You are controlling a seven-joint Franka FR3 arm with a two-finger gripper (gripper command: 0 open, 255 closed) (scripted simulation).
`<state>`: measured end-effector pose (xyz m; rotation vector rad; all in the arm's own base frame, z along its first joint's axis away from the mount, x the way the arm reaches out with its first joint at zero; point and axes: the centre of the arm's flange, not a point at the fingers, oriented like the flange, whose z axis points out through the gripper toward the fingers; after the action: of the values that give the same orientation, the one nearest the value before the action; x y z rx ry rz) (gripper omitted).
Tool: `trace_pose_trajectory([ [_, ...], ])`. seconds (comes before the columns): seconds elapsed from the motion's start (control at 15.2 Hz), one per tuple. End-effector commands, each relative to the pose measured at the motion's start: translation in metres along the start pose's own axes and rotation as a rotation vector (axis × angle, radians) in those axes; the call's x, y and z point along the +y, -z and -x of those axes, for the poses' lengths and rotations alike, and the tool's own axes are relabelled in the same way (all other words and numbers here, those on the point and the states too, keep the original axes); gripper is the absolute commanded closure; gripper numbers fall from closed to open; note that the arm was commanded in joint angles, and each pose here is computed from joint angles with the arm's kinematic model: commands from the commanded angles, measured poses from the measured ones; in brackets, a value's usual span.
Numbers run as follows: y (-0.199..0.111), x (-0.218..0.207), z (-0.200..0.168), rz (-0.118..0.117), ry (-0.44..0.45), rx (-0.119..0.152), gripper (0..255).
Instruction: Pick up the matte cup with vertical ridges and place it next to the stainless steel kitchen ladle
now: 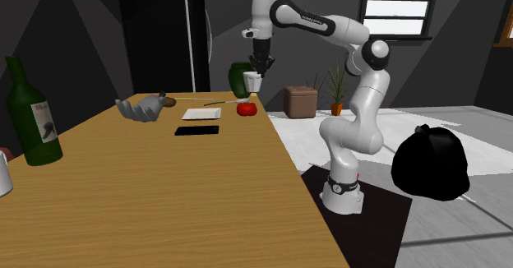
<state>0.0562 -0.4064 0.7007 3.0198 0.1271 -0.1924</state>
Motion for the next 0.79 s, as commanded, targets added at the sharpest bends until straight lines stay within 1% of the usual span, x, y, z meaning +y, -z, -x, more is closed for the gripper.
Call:
trace_pose_trajectory([
  [0.0, -0.007, 0.015, 0.021, 0.001, 0.001, -0.001, 255],
  [0.73, -0.042, 0.099, 0.135, 0.001, 0.001, -0.001, 255],
])
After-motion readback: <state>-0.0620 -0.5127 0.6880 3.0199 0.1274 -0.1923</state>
